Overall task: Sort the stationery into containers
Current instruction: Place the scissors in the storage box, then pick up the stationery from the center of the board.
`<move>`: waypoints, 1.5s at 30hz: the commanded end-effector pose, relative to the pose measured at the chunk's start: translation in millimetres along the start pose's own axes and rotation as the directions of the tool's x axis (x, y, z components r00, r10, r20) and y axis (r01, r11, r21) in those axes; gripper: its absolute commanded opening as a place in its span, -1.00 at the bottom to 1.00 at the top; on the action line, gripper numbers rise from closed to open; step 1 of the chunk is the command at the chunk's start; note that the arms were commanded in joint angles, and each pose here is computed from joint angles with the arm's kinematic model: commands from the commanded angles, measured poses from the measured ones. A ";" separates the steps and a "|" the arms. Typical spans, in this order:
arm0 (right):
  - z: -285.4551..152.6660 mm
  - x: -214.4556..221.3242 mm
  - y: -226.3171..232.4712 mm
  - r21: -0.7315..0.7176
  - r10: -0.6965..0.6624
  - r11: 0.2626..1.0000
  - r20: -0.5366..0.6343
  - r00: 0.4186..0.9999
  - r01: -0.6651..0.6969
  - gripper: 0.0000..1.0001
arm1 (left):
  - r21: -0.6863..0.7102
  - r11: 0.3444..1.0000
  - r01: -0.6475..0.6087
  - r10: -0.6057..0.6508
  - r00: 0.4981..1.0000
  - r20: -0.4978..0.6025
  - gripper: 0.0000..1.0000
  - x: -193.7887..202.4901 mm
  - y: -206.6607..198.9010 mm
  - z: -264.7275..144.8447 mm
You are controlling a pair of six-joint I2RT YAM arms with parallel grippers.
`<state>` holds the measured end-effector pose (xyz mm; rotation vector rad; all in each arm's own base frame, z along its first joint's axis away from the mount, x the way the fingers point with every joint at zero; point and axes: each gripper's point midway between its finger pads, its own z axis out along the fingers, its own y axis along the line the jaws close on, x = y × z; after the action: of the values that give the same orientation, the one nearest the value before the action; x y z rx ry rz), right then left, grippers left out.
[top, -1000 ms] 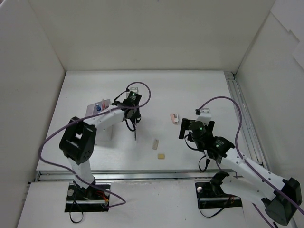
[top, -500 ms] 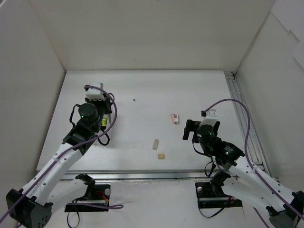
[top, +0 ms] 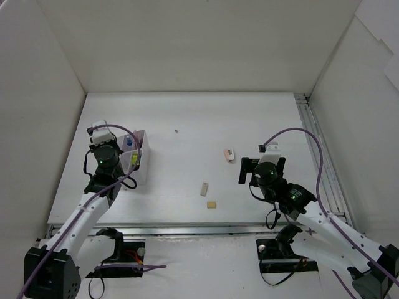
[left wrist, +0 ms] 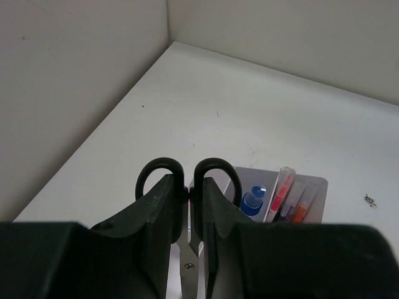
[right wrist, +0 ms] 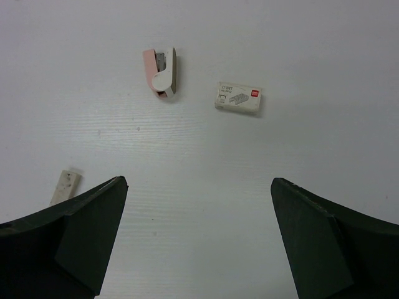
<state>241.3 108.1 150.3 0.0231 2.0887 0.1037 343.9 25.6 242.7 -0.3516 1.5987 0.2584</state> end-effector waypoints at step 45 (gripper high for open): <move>118.7 11.1 -44.3 -0.379 -0.754 0.656 -0.296 0.586 0.653 0.96 | 0.704 0.704 0.094 0.114 0.963 -0.243 0.99 1.8 -122.9 -96.0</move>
<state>314.3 75.9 61.9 -0.9065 2.4600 -0.1094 295.8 -119.7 226.9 0.2038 1.9109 -0.4305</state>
